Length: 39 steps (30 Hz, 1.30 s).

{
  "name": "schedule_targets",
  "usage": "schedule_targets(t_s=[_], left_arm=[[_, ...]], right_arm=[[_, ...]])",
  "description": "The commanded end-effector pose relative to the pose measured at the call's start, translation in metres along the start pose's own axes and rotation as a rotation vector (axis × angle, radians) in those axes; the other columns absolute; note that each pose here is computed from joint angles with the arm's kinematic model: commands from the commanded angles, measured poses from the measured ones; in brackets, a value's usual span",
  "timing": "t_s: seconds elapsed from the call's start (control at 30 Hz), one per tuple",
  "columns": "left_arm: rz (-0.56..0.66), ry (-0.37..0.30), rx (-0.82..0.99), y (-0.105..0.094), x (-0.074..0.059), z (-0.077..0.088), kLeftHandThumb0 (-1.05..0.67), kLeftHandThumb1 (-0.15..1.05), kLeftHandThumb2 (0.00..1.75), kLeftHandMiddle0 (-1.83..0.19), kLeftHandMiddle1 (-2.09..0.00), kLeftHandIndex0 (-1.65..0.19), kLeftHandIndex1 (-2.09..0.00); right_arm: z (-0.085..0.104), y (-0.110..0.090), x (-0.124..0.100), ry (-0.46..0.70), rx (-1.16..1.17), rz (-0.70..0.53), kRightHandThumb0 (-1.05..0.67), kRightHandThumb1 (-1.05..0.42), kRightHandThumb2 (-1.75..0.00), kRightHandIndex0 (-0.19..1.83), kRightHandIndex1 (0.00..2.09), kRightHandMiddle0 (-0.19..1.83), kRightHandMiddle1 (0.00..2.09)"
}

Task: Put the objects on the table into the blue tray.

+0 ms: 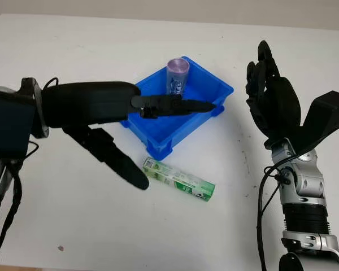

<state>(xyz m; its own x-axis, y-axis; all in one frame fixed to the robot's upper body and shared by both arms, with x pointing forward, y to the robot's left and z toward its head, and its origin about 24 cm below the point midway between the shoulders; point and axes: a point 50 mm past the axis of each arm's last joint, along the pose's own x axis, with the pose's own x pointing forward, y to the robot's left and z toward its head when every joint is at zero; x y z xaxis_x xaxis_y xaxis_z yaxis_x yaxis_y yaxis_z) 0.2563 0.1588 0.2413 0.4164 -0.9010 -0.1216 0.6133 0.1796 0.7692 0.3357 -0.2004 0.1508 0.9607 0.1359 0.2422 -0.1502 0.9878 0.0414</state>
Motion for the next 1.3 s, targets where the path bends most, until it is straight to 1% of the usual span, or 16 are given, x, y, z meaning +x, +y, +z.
schedule_targets(t_s=[0.0,0.13,0.27,0.33,0.43,0.53,0.7,0.83,1.0,1.2,1.27], left_arm=[[0.024,-0.020,-0.030,-0.006,0.000,-0.001,-0.66,0.95,0.05,0.07,-0.05,0.09,-0.07],[0.027,-0.001,-0.073,-0.013,0.007,-0.009,-0.63,0.91,0.04,0.01,-0.07,0.05,-0.09],[0.027,0.000,-0.092,-0.019,0.012,-0.016,-0.59,0.88,0.04,-0.07,-0.09,-0.02,-0.11],[0.025,0.017,-0.092,-0.022,0.016,-0.019,-0.61,0.89,0.05,-0.10,-0.09,-0.04,-0.12],[0.031,0.039,-0.094,-0.027,0.021,-0.022,-0.58,0.88,0.05,-0.16,-0.10,-0.08,-0.13],[0.022,0.058,-0.106,-0.032,0.025,-0.025,-0.58,0.88,0.05,-0.20,-0.10,-0.11,-0.14],[-0.004,0.061,-0.137,-0.037,0.032,-0.031,-0.64,0.89,0.06,-0.26,-0.10,-0.15,-0.15],[-0.018,0.070,-0.142,-0.038,0.035,-0.031,-0.63,0.89,0.05,-0.29,-0.10,-0.17,-0.15],[-0.021,0.057,-0.150,-0.040,0.036,-0.033,-0.61,0.88,0.05,-0.33,-0.11,-0.20,-0.16],[-0.033,0.066,-0.171,-0.043,0.039,-0.036,-0.55,0.87,0.05,-0.34,-0.12,-0.22,-0.18],[-0.025,0.064,-0.168,-0.047,0.040,-0.039,-0.52,0.87,0.05,-0.35,-0.12,-0.23,-0.18]], right_arm=[[0.005,0.002,0.003,-0.031,0.003,0.008,-0.64,-1.05,-0.74,-0.19,0.00,-0.19,0.00],[0.005,0.003,0.003,-0.035,0.002,0.003,-0.65,-1.05,-0.74,-0.19,0.00,-0.19,0.00],[0.004,0.003,0.002,-0.038,0.002,-0.003,-0.65,-1.05,-0.73,-0.19,0.00,-0.19,0.00],[0.004,0.003,0.001,-0.039,-0.001,-0.005,-0.65,-1.05,-0.73,-0.19,0.00,-0.19,0.00],[0.003,0.003,0.001,-0.036,-0.004,-0.013,-0.66,-1.05,-0.72,-0.19,0.00,-0.19,0.00],[0.001,0.002,0.000,-0.034,0.007,-0.017,-0.67,-1.05,-0.71,-0.19,0.00,-0.19,0.00],[0.000,0.002,-0.001,-0.038,0.004,-0.025,-0.67,-1.05,-0.70,-0.19,0.00,-0.19,0.00],[-0.001,0.003,0.000,-0.040,0.014,-0.030,-0.68,-1.05,-0.68,-0.19,0.00,-0.19,0.00],[-0.001,0.003,-0.002,-0.036,0.014,-0.026,-0.68,-1.05,-0.68,-0.19,0.00,-0.19,0.00],[-0.001,0.003,-0.003,-0.035,0.019,-0.029,-0.67,-1.05,-0.69,-0.19,0.00,-0.19,0.00],[-0.001,0.003,-0.003,-0.034,0.020,-0.030,-0.67,-1.05,-0.68,-0.19,0.00,-0.19,0.00]])
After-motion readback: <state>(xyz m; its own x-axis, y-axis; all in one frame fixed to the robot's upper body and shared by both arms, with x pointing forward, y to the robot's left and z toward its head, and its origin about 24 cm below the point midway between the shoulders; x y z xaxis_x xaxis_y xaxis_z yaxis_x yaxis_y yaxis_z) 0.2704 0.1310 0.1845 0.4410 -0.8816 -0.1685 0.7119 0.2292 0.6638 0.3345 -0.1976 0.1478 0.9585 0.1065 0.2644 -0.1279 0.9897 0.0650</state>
